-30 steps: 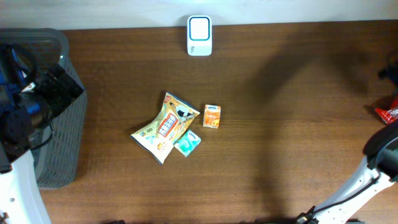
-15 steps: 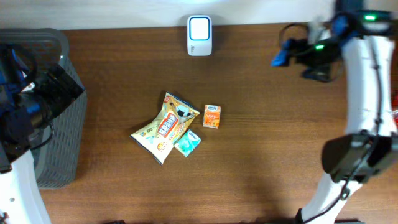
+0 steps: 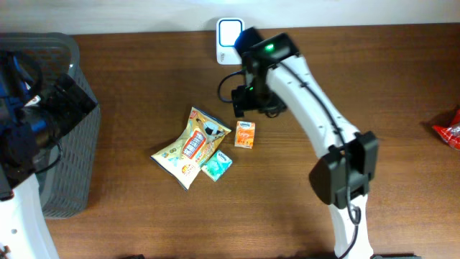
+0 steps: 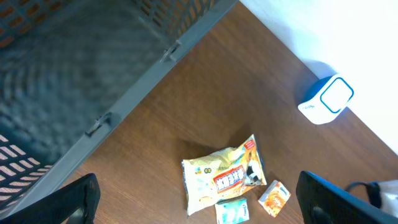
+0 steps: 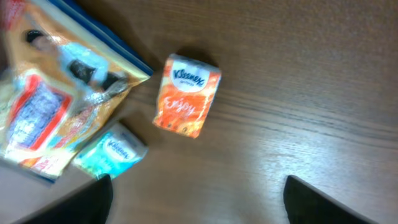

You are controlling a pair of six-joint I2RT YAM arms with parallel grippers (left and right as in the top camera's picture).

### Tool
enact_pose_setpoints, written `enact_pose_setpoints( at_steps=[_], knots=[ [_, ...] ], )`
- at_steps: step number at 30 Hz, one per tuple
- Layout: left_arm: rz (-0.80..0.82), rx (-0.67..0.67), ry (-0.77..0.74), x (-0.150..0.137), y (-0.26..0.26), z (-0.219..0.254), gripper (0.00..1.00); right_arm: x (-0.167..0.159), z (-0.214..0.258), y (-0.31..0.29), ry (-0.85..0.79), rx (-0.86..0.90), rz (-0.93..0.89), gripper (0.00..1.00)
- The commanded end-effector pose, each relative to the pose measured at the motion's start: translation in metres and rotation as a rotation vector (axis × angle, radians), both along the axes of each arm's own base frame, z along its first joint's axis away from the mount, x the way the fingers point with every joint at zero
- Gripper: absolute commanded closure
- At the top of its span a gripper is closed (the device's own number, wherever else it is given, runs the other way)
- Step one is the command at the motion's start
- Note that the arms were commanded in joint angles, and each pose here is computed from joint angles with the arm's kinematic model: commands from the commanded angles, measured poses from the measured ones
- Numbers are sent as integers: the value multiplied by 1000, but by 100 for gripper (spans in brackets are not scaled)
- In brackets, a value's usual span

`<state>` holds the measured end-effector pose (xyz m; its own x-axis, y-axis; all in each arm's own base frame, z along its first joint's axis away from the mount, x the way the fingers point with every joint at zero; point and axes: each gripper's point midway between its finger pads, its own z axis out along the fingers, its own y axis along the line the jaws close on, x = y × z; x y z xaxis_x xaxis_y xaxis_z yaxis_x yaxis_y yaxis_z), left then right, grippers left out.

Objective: Scan the item barcode

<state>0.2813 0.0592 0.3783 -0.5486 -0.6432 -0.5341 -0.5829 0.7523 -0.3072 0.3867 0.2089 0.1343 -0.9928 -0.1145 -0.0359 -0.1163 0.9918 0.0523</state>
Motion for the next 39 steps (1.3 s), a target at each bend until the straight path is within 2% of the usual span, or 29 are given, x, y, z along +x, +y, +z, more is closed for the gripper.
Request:
enact_pose_setpoints(
  at_steps=[1,3,9,13,20,24,28,31,32,37,39],
  knots=[
    [8,-8,-4,0,0,0,1,4,-19,7,-36,-100,-114,47],
    [8,-8,-4,0,0,0,1,3,-28,17,-38,-103,-97,50],
    [8,-8,-4,0,0,0,1,2,-63,45,-31,-118,-83,50],
    [8,-8,-4,0,0,0,1,9,-81,36,-58,-195,-200,51],
    [8,-8,-4,0,0,0,1,-2,-111,42,2,-195,-185,55],
    [8,-8,-4,0,0,0,1,-6,-121,40,9,-202,-182,69],
    [8,-8,-4,0,0,0,1,-9,-131,31,10,-243,-179,73],
    [8,-8,-4,0,0,0,1,-11,-132,30,15,-252,-168,93],
    [8,-8,-4,0,0,0,1,-10,-131,30,14,-250,-167,96],
    [8,-8,-4,0,0,0,1,-4,-113,31,32,-200,-140,96],
    [8,-8,-4,0,0,0,1,0,-98,41,83,-78,-89,96]
  ],
)
